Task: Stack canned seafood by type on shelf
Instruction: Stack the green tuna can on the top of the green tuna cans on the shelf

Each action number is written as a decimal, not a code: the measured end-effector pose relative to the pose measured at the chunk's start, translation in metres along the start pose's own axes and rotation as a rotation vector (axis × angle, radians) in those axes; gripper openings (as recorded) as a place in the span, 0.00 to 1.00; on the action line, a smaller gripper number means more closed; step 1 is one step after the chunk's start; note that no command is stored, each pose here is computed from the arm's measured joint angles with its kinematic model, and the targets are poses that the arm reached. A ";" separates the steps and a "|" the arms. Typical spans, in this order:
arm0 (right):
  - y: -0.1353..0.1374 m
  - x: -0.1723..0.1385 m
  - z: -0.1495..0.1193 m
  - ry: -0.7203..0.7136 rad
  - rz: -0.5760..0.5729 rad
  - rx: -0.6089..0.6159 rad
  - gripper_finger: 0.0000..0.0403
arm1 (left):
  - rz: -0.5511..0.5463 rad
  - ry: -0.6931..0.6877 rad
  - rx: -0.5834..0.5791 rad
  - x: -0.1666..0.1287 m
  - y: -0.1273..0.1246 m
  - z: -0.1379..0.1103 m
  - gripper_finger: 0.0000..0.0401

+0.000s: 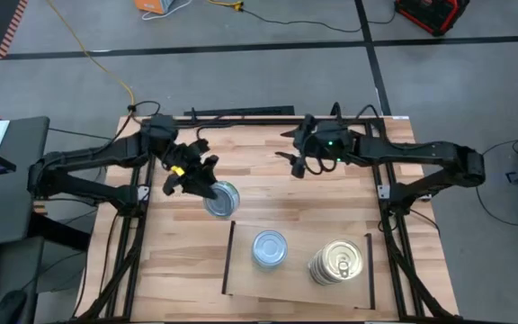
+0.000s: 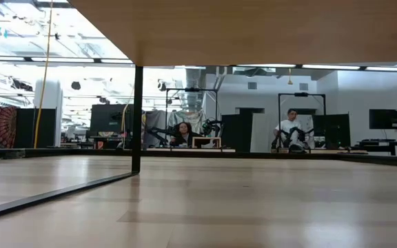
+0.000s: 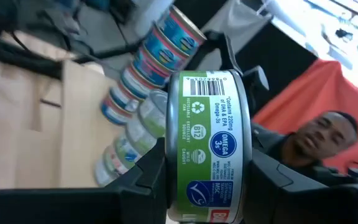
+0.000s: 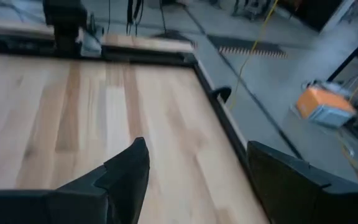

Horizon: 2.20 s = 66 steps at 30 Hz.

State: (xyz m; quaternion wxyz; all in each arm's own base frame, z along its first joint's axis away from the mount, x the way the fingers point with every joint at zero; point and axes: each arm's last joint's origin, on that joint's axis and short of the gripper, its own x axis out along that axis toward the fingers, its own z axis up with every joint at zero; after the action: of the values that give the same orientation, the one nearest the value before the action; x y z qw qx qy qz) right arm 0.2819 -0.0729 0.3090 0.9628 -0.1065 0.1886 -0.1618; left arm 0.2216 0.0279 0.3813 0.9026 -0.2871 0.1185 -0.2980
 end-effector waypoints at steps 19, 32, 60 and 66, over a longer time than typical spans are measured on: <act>-0.007 -0.059 -0.018 0.173 0.013 0.165 0.73 | 0.001 0.307 -0.283 0.092 0.013 0.075 0.34; -0.014 -0.075 -0.034 0.138 -0.028 0.157 0.73 | 0.021 0.390 -0.444 0.137 0.010 0.068 0.34; -0.015 -0.079 -0.032 0.096 -0.032 0.172 0.73 | 0.109 0.417 -0.487 0.154 0.005 0.052 0.47; -0.015 -0.078 -0.032 0.088 -0.033 0.172 0.73 | 0.084 0.451 -0.473 0.157 -0.001 0.047 0.49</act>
State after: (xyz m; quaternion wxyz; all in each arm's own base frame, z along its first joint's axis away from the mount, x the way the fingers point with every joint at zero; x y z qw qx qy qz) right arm 0.1966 -0.0636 0.3100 0.9563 -0.0193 0.2144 -0.1979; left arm 0.3641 -0.0469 0.4133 0.7734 -0.4107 0.3930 -0.2807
